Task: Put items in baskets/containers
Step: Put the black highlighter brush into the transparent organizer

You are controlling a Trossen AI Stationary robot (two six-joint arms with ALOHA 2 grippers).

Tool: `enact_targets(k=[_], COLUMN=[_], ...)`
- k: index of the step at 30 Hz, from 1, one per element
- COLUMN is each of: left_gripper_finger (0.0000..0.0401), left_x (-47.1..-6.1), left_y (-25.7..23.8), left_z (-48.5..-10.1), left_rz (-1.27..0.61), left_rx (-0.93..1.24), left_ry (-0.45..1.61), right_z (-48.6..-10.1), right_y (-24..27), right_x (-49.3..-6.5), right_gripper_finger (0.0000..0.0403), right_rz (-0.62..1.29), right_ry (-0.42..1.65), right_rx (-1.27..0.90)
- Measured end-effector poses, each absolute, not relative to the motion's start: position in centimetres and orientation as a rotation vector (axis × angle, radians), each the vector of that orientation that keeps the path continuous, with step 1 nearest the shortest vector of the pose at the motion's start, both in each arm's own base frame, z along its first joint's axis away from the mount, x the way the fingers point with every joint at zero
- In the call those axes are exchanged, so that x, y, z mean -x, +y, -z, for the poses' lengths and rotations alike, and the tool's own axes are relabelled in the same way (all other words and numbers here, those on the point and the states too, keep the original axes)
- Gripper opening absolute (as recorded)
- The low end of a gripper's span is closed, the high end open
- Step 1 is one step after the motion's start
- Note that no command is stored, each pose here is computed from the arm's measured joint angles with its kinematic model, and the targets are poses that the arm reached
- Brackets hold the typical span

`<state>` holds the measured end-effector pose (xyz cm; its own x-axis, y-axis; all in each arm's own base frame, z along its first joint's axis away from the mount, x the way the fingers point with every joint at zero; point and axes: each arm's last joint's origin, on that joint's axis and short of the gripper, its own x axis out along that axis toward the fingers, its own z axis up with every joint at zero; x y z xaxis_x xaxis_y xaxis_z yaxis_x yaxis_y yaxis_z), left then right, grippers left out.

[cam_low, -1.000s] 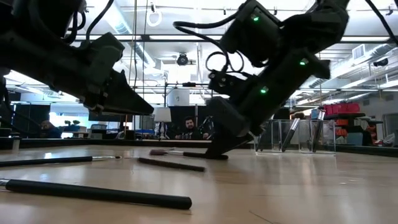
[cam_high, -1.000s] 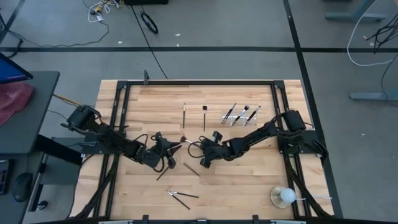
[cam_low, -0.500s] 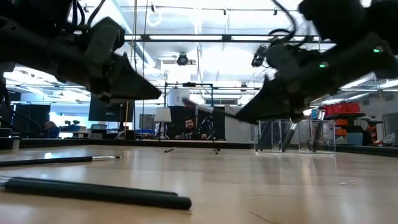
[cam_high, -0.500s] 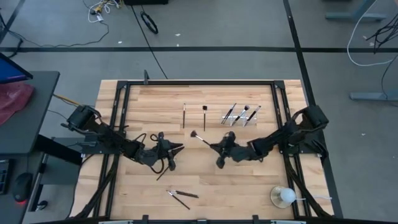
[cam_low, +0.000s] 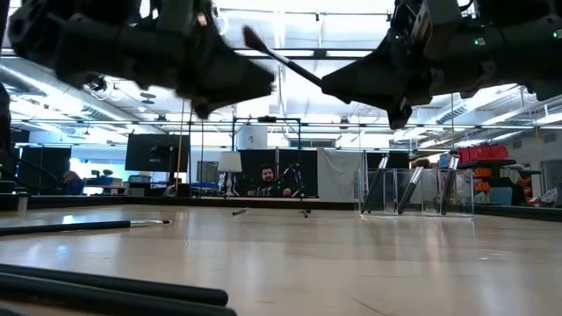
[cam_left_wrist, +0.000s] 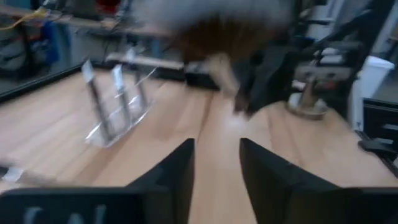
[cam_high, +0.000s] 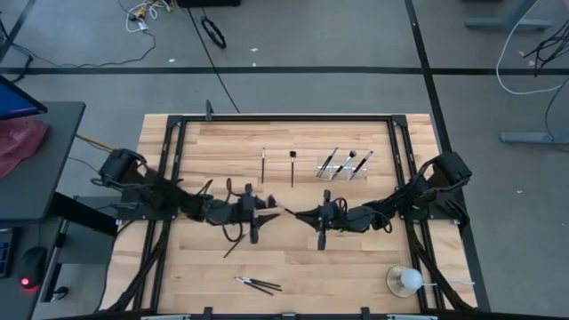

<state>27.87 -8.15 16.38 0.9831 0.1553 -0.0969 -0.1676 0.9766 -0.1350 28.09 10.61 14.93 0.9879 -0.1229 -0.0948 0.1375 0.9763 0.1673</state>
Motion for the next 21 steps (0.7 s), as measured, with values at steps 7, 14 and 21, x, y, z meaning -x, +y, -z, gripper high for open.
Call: enact_targets(k=[7,14,21], left_gripper_finger=[0.0212,0.0164,0.0050], left_x=[-31.0,-32.0,-31.9], left_y=[-8.5,-8.8,-8.8], left_z=[-17.3,-17.4,-17.4], left_rz=[-0.130,-0.129,-0.127], left_rx=[0.076,0.077,0.078], left_ry=[0.056,0.029,0.036], right_z=[-15.0,-15.0,-14.7], right_y=[10.6,10.6,10.6], right_x=[-28.1,-28.1,-28.1], right_gripper_finger=[0.0009,0.0009,0.0022], right_rz=[0.129,0.128,0.128], right_ry=[0.079,0.081,0.110], right_rx=[-0.169,-0.169,-0.156])
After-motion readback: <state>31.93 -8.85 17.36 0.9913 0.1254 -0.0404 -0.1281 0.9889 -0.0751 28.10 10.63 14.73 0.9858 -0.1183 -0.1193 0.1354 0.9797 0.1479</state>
